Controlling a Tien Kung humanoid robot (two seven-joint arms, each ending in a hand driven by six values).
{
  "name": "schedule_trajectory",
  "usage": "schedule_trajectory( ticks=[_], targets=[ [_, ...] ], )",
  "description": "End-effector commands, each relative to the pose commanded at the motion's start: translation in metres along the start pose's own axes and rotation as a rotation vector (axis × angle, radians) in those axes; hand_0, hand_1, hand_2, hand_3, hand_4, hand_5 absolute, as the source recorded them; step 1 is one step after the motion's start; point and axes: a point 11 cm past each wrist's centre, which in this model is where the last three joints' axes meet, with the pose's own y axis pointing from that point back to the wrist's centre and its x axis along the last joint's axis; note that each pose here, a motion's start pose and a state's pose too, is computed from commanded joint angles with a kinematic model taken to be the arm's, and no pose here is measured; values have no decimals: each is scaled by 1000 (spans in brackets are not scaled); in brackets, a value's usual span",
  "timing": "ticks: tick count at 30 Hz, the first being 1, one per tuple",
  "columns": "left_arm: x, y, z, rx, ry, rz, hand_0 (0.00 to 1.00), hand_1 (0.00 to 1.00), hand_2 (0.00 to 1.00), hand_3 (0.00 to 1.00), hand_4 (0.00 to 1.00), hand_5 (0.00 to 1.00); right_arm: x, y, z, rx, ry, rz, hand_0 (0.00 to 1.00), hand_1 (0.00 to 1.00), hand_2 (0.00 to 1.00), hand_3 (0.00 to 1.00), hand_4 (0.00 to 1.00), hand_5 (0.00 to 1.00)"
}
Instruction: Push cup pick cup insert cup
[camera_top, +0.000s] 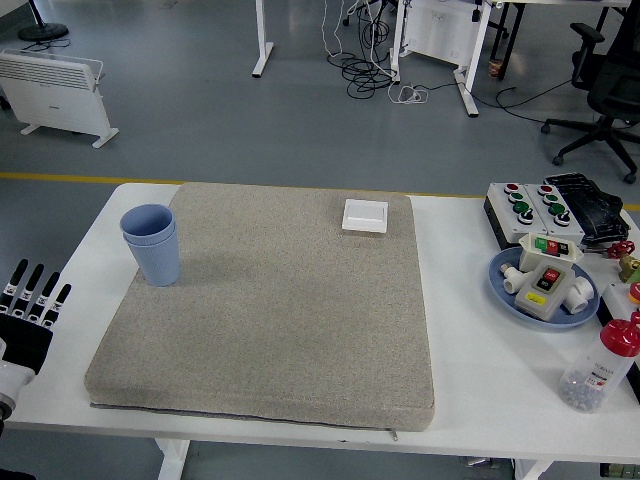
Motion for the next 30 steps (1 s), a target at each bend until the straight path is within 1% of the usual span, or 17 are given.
schedule_trajectory(
  ticks=[8,30],
  targets=[
    [1,0,1,-4,2,3,849,855,921,836,705,998,0,0,1,-1,2,1,725,647,644,575,120,465],
    [0,-1,-2,4,1,3,850,858,924,840,708,998,-1,0,1,-3,3,0,725,648,644,575,120,465]
  ],
)
